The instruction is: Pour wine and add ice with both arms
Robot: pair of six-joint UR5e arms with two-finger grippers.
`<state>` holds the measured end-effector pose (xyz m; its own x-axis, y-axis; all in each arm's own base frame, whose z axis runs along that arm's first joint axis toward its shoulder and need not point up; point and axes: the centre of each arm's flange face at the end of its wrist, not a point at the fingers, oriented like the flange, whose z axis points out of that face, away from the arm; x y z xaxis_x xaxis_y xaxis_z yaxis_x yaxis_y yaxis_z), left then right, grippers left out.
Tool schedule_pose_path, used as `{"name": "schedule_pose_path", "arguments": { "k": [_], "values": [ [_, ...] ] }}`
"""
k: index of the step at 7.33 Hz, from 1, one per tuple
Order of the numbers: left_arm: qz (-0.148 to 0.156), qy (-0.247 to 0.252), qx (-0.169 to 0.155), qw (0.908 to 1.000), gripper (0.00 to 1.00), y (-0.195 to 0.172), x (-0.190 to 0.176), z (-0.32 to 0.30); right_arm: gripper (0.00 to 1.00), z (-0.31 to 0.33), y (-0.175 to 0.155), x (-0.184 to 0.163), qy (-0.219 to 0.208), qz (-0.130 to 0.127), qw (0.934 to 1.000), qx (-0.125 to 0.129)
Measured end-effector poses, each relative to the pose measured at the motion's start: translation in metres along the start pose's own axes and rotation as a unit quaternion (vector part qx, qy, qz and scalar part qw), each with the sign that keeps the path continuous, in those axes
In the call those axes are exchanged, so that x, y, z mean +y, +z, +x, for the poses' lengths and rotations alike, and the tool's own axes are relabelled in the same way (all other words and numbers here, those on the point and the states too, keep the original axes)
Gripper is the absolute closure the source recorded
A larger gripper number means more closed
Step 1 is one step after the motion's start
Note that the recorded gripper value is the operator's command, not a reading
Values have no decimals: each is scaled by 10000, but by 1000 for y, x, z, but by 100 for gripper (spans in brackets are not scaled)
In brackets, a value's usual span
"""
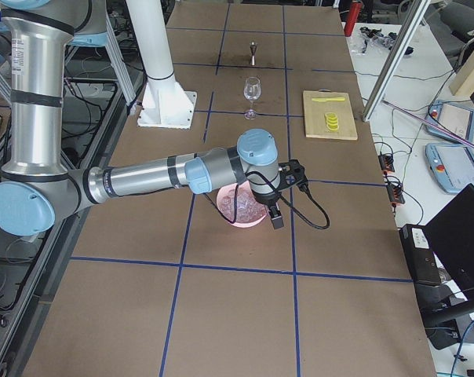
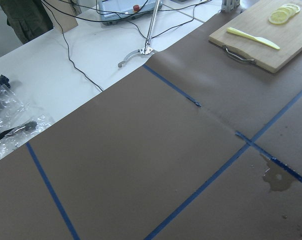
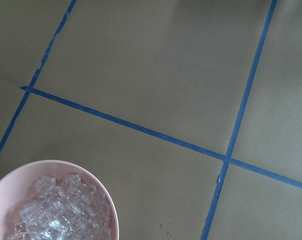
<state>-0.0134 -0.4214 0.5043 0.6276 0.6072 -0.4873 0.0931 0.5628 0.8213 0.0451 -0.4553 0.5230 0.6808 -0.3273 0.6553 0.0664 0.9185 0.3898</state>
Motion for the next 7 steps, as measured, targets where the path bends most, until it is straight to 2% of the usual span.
{"name": "schedule_pose_path", "arguments": {
  "k": [3, 7],
  "values": [
    [665, -576, -15, 9961, 0, 30, -15, 53, 0, 1, 2, 8, 59, -41, 10000, -15],
    [1449, -979, -429, 9837, 0, 97, 11, 133, 0, 3, 4, 15, 118, -82, 9999, -26]
  ]
}}
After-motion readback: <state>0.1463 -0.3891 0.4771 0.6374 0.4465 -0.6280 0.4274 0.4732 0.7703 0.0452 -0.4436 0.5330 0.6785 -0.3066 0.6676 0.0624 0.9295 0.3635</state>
